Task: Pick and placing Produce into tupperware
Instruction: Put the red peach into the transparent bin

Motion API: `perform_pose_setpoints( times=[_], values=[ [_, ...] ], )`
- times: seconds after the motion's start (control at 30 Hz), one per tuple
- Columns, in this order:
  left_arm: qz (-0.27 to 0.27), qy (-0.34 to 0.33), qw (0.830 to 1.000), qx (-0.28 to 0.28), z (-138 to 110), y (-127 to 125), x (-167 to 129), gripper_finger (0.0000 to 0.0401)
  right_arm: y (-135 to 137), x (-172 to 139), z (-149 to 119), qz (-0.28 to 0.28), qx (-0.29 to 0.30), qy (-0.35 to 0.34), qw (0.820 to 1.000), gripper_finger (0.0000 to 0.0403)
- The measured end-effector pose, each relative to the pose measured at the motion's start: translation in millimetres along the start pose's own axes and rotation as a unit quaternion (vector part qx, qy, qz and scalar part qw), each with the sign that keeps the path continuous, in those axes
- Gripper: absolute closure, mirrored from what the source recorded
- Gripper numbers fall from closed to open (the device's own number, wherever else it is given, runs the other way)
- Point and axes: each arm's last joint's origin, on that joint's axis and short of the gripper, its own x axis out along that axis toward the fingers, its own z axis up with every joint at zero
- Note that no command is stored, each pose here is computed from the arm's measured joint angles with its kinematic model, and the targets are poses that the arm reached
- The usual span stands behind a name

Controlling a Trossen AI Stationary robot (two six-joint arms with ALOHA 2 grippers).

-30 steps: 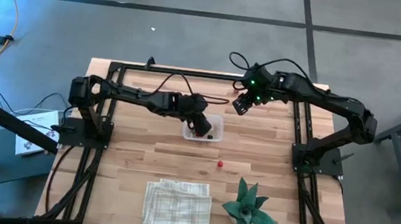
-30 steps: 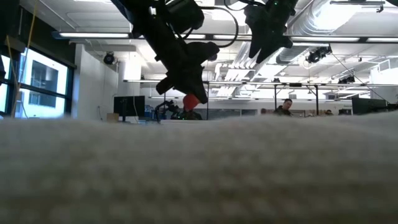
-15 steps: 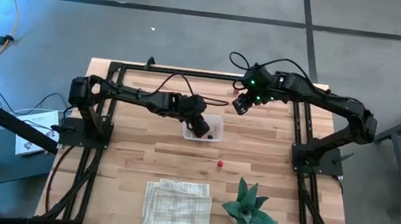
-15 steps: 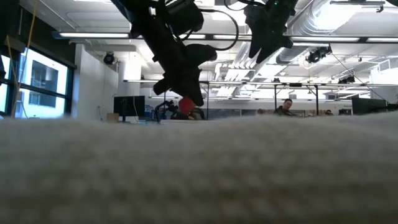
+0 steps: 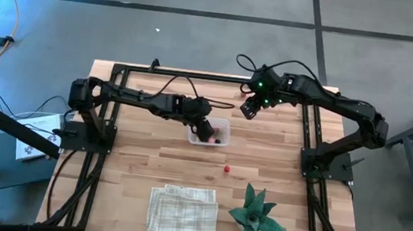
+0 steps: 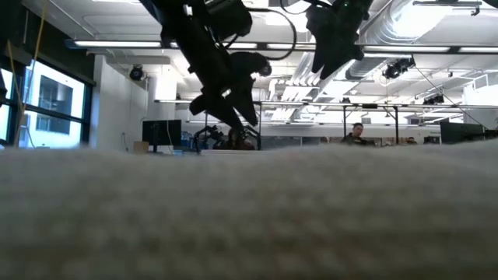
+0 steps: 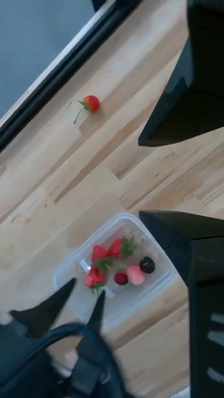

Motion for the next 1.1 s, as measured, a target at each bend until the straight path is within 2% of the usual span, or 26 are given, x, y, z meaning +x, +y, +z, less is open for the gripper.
perform_pose_setpoints(
  times=[0.17, 0.3, 0.47, 0.67, 0.77, 1.0, 1.1],
  values=[
    [0.003, -0.003, 1.000, 0.000, 3, 2, -20, 0.0176, -14, 2, 4, 0.047, -0.038, 0.013, 0.998, 0.0234],
    [0.009, 0.005, 1.000, -0.004, 2, 6, -43, 0.0158, -34, 4, 9, 0.041, -0.081, 0.012, 0.996, 0.0234],
    [0.037, 0.014, 0.999, -0.020, -2, 14, -72, 0.0151, -60, 13, 14, 0.027, -0.119, 0.028, 0.992, 0.0234],
    [0.082, 0.011, 0.996, -0.045, -6, 22, -91, 0.0157, -81, 37, 13, 0.020, -0.169, 0.105, 0.980, 0.0234],
    [0.090, 0.010, 0.994, -0.059, -7, 23, -93, 0.0157, -85, 46, 25, 0.021, -0.180, 0.126, 0.975, 0.0234],
    [0.091, 0.010, 0.993, -0.074, -7, 23, -93, 0.0157, -73, 59, 75, 0.029, -0.224, 0.107, 0.968, 0.0234],
    [0.091, 0.010, 0.993, -0.074, -7, 23, -93, 0.0156, -70, 69, 88, 0.034, -0.240, 0.121, 0.963, 0.0234]
  ],
)
